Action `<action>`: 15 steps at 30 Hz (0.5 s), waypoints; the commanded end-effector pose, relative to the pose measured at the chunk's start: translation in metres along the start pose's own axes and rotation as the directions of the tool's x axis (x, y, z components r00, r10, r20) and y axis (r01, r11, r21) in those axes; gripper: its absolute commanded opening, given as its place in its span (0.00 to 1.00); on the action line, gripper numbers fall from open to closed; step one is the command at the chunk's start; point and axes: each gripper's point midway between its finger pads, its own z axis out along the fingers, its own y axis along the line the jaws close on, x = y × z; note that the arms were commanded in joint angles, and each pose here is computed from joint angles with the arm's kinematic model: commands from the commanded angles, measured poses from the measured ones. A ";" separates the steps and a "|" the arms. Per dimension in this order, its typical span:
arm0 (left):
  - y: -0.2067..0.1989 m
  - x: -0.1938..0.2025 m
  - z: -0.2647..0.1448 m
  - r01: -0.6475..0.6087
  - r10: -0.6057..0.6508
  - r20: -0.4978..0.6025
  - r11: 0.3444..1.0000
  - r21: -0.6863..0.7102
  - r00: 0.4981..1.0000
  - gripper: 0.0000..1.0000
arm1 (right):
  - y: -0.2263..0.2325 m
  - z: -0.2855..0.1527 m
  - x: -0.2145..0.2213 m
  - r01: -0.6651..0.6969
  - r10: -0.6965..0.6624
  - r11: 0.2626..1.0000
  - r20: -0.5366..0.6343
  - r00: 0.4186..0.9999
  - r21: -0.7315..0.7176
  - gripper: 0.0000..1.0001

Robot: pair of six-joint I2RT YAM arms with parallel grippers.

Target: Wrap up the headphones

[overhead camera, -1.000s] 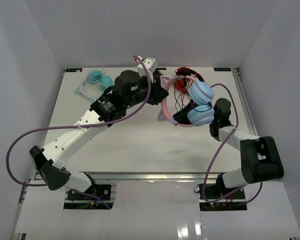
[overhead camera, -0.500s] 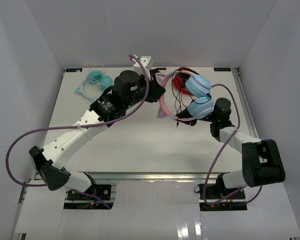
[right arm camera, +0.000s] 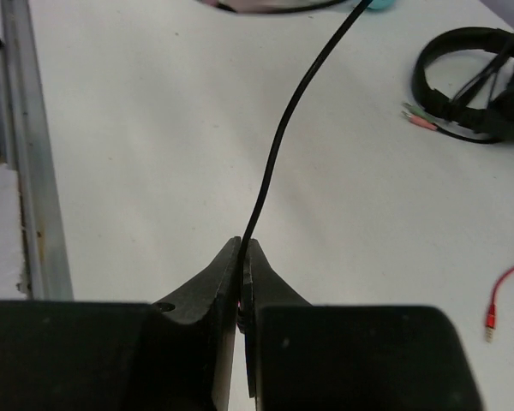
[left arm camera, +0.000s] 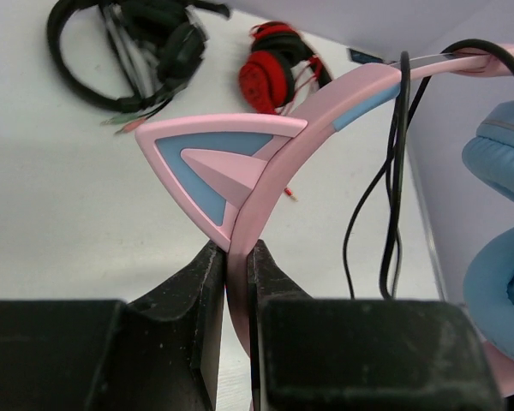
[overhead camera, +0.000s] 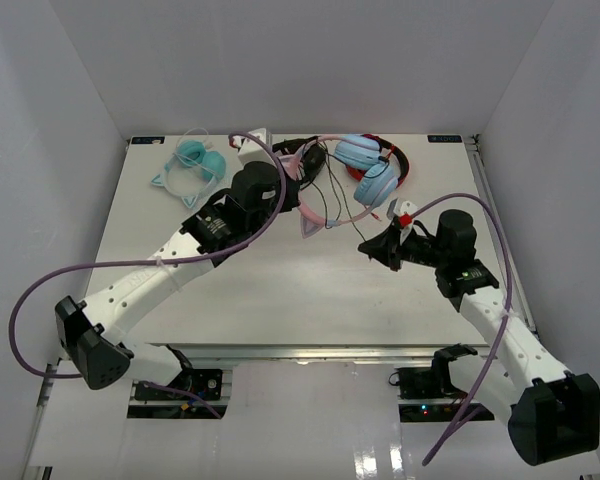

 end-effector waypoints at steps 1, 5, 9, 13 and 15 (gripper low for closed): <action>0.022 0.003 0.014 0.186 -0.177 0.090 0.976 -0.109 0.980 0.00 | -0.010 -0.014 0.026 0.102 -0.083 0.988 -0.160 0.984 0.114 0.08; 0.036 0.052 0.036 0.159 -0.162 -0.006 0.973 -0.164 0.987 0.00 | -0.009 -0.011 0.038 0.119 -0.091 0.987 -0.228 0.969 0.111 0.08; 0.048 0.097 0.051 0.092 -0.119 -0.123 0.974 -0.205 0.985 0.00 | -0.011 -0.003 0.061 0.131 -0.088 0.986 -0.336 0.938 0.107 0.08; 0.062 0.143 0.065 -0.039 -0.024 -0.270 0.973 -0.227 0.963 0.00 | -0.017 0.003 0.089 0.169 -0.106 0.982 -0.486 0.868 0.088 0.08; 0.072 0.171 0.069 -0.100 0.008 -0.362 0.967 -0.235 0.932 0.00 | -0.018 0.003 0.097 0.212 -0.141 0.975 -0.543 0.828 0.071 0.08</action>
